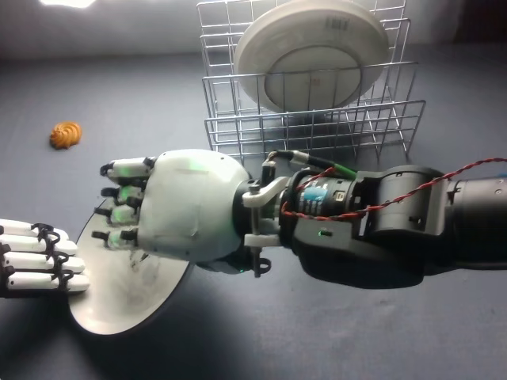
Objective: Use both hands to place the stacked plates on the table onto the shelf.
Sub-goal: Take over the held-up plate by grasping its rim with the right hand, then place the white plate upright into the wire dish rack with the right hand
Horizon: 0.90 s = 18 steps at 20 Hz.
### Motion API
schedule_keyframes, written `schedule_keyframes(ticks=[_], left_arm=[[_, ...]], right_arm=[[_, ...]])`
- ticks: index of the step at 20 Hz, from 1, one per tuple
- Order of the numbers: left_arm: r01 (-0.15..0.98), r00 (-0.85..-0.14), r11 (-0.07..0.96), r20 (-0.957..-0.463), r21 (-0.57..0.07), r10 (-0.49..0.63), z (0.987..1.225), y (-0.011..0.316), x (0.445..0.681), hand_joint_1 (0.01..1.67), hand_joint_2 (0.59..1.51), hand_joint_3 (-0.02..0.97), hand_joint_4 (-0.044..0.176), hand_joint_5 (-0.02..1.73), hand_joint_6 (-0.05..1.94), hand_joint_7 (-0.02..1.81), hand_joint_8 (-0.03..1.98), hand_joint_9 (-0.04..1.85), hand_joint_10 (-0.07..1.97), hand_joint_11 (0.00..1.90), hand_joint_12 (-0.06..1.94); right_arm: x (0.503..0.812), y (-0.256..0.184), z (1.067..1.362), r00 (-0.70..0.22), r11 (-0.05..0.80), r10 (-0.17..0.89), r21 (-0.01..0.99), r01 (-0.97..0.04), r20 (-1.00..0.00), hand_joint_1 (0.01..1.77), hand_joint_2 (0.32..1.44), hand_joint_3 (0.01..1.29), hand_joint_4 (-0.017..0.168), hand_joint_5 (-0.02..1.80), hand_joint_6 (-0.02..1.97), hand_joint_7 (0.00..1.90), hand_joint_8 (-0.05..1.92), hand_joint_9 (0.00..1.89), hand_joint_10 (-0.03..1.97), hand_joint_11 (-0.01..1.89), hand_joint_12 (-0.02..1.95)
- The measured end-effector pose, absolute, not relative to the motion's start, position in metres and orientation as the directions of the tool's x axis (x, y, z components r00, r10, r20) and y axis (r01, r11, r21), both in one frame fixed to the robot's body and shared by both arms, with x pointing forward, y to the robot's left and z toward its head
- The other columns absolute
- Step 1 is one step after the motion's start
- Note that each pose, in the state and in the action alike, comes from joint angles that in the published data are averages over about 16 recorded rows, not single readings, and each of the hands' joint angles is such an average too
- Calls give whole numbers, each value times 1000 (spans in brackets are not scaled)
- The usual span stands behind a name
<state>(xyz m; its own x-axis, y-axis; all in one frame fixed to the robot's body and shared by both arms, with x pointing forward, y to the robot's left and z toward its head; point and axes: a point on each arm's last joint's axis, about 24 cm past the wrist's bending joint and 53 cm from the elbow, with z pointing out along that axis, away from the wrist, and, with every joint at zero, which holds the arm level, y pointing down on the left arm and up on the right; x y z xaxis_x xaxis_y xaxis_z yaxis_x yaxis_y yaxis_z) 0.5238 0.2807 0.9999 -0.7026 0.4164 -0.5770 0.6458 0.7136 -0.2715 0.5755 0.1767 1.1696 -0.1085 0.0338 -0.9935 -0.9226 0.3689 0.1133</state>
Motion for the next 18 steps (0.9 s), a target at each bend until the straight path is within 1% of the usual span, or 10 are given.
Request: schedule_keyframes(ticks=[6,10,14,15,18], left_arm=[[635,-709,722,-579,-275,403,1000,281,526,17,1104,13,-2,-3,-8,-14,-14,-11,-18,16,12],[620,-709,735,-598,-277,373,1007,281,534,17,1103,13,-1,0,-5,-9,-11,-3,-8,16,13],[602,-701,748,-633,-279,329,1020,279,547,17,1104,13,0,4,0,-1,-8,5,2,16,13],[598,-698,751,-642,-280,317,1024,278,551,17,1103,13,1,5,1,1,-7,7,4,16,13],[586,-684,760,-675,-282,277,1037,277,563,17,1101,14,2,11,6,6,-4,10,7,16,13]], right_arm=[[571,182,1171,-104,357,55,117,-927,-993,1263,997,14,-3,665,377,754,320,793,559,542,1156],[570,183,1172,-101,353,68,118,-928,-993,1280,994,14,-7,761,553,895,491,959,798,766,1103],[570,182,1173,-96,353,78,118,-928,-992,1282,986,14,-10,771,716,917,681,1007,1003,901,1059],[571,181,1173,-95,354,79,117,-928,-992,1282,984,14,-10,771,732,917,713,1010,1025,913,1055],[572,179,1174,-93,358,83,116,-927,-992,1282,979,13,-8,772,741,919,764,1014,1010,916,1060]])
